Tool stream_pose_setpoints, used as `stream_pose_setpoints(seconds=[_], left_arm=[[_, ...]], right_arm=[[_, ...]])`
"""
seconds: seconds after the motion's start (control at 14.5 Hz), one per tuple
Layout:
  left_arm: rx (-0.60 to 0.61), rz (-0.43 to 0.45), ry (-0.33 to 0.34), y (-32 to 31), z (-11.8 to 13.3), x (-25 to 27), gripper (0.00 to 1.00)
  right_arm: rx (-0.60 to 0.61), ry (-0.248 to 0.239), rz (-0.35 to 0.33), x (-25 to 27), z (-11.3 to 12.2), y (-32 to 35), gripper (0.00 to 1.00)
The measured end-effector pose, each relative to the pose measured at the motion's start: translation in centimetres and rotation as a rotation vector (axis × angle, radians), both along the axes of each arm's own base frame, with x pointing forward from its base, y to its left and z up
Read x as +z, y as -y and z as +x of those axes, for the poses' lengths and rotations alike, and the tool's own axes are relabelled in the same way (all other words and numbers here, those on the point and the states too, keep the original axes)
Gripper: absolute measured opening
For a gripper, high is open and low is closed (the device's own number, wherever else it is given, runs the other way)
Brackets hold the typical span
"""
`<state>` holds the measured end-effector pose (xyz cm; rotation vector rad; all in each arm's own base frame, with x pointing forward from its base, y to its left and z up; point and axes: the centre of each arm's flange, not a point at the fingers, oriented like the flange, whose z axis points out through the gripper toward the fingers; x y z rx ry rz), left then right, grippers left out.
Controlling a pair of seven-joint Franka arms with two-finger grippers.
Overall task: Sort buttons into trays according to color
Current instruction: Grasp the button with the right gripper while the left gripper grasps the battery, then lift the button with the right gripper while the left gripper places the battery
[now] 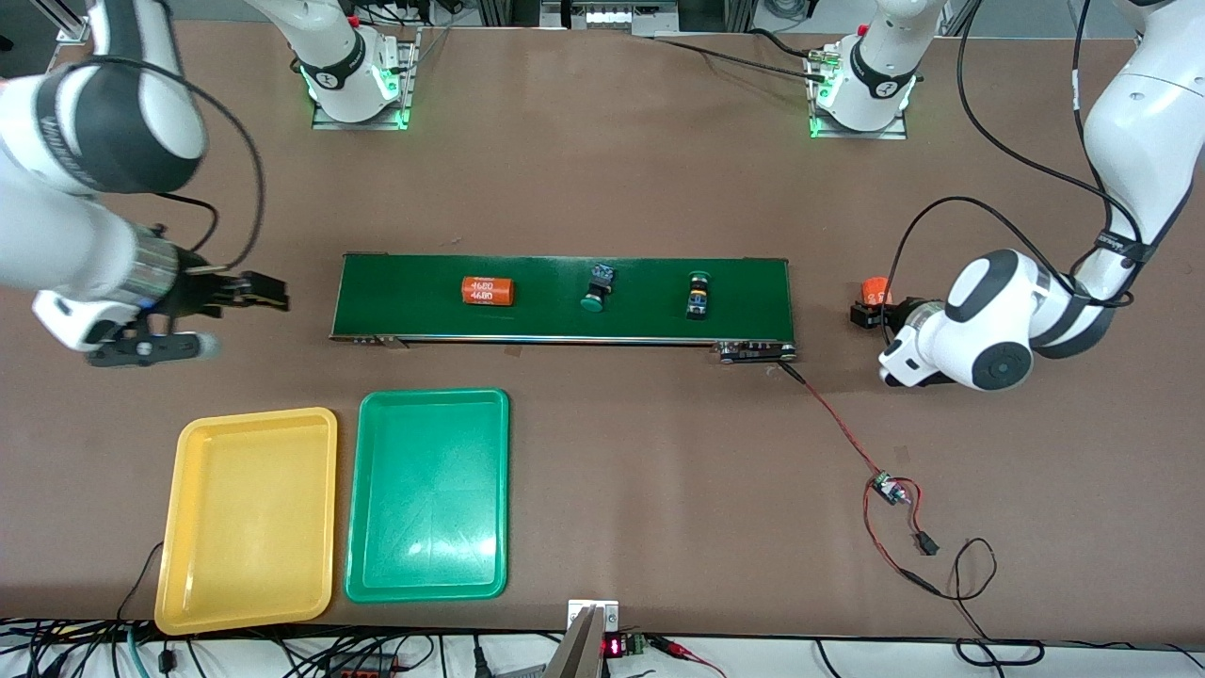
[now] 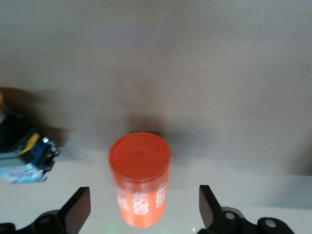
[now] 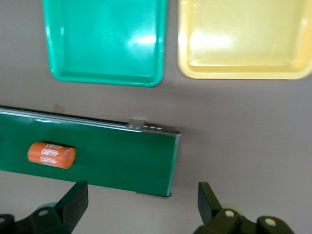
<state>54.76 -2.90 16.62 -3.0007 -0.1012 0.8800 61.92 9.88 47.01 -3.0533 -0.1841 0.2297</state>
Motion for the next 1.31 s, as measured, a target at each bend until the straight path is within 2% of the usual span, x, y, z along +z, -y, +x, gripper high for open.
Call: stream_pose_setpoints(seconds=[0.07,0.21,0.34,0.41,0.76,0.89,1.03,1.17,1.31], left_arm=[[-0.023,0.005,0.022,0.3,-0.7,-0.6,0.94],[-0.066,0.024,0.056,0.1,-1.5,-1.4,0.76],[-0.070,0.032,0.068,-0.4,-1.5,-1.2,0.53],[-0.068,0.032,0.078,-0.3,-1.2,-0.6,0.50],[0.033,0.125,0.142,5.7,1.4,8.1,0.50],[0.161,0.130,0.142,9.0,2.1,10.9,0.50],[0.320,0.115,0.095,11.3,2.5,12.2,0.50],[0.462,0.105,0.065,12.6,2.9,12.7,0.50],[0.611,0.131,0.047,14.2,3.1,12.1,0.50]], right_arm=[[0.025,-0.003,0.000,-0.7,0.0,-1.8,1.00],[0.037,-0.012,-0.001,-2.0,-0.4,-5.5,1.00],[-0.030,-0.030,-0.003,-3.3,-1.1,-9.8,1.00],[-0.065,-0.039,-0.008,-3.9,-1.6,-12.0,1.00],[-0.097,-0.039,-0.036,-7.7,-4.4,-21.6,1.00],[-0.098,-0.034,-0.040,-9.3,-5.3,-24.4,1.00],[-0.143,-0.027,-0.050,-11.3,-6.2,-27.0,1.00],[-0.203,-0.022,-0.062,-13.1,-7.1,-29.3,1.00],[-0.253,-0.026,-0.079,-14.8,-8.0,-31.0,1.00]])
